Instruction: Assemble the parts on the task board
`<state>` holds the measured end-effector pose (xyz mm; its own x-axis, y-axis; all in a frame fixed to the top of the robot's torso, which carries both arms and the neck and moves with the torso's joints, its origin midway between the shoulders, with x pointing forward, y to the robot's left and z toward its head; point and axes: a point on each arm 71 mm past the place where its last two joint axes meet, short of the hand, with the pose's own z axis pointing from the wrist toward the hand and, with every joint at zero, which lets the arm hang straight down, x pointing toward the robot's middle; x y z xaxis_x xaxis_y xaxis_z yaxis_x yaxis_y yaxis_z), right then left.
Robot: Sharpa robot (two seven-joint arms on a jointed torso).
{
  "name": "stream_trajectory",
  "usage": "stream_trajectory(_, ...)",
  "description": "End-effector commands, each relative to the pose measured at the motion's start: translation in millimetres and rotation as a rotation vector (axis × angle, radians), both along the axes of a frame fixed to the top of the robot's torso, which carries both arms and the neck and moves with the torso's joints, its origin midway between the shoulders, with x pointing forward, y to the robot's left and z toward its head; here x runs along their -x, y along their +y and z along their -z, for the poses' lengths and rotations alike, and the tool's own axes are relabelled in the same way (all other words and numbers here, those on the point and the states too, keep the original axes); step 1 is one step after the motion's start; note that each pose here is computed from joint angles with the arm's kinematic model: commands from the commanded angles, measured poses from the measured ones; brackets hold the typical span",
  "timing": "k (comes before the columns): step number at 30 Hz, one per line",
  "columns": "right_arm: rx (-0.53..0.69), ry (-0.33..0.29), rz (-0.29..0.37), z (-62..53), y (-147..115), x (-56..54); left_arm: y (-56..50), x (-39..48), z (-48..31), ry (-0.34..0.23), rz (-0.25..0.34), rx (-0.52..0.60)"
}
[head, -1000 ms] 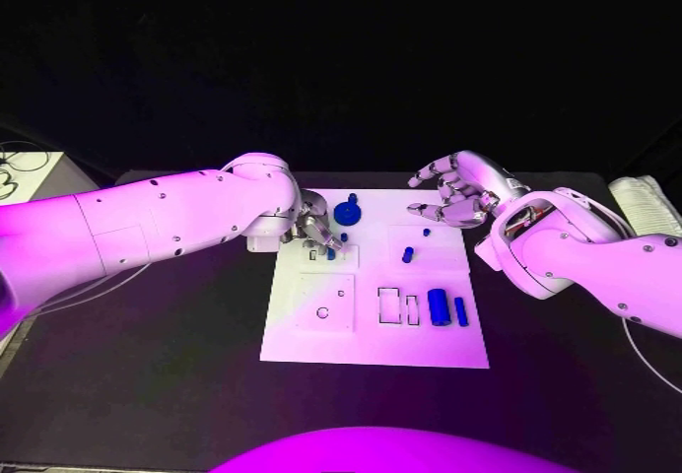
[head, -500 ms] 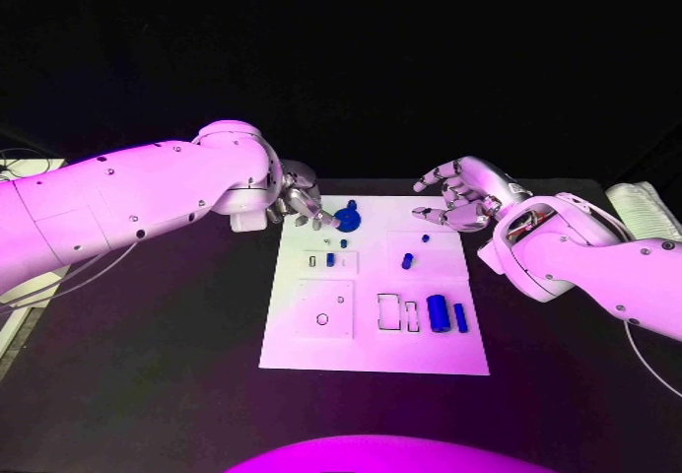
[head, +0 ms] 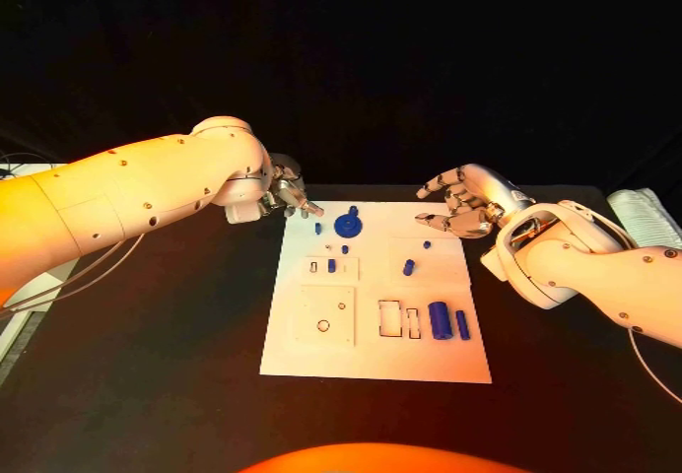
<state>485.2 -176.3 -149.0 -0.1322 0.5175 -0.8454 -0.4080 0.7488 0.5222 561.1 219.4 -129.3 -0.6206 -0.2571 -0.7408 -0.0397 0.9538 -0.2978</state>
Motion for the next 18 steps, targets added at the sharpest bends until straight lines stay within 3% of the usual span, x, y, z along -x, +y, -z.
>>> stream_trajectory(1,-0.001,-0.006,-0.011,-0.3,0,0.4,-0.1,-7.3,-0.5,-0.035,-0.028,0.029)
stream_trajectory(10,-0.053,-0.019,0.011,-2.7,-3,0.3,-6.5,-19.6,13.0,-0.021,-0.048,0.002)
stream_trajectory(18,-0.119,-0.052,0.027,-6.9,-5,0.9,-11.0,-25.3,27.2,0.053,-0.032,-0.029)
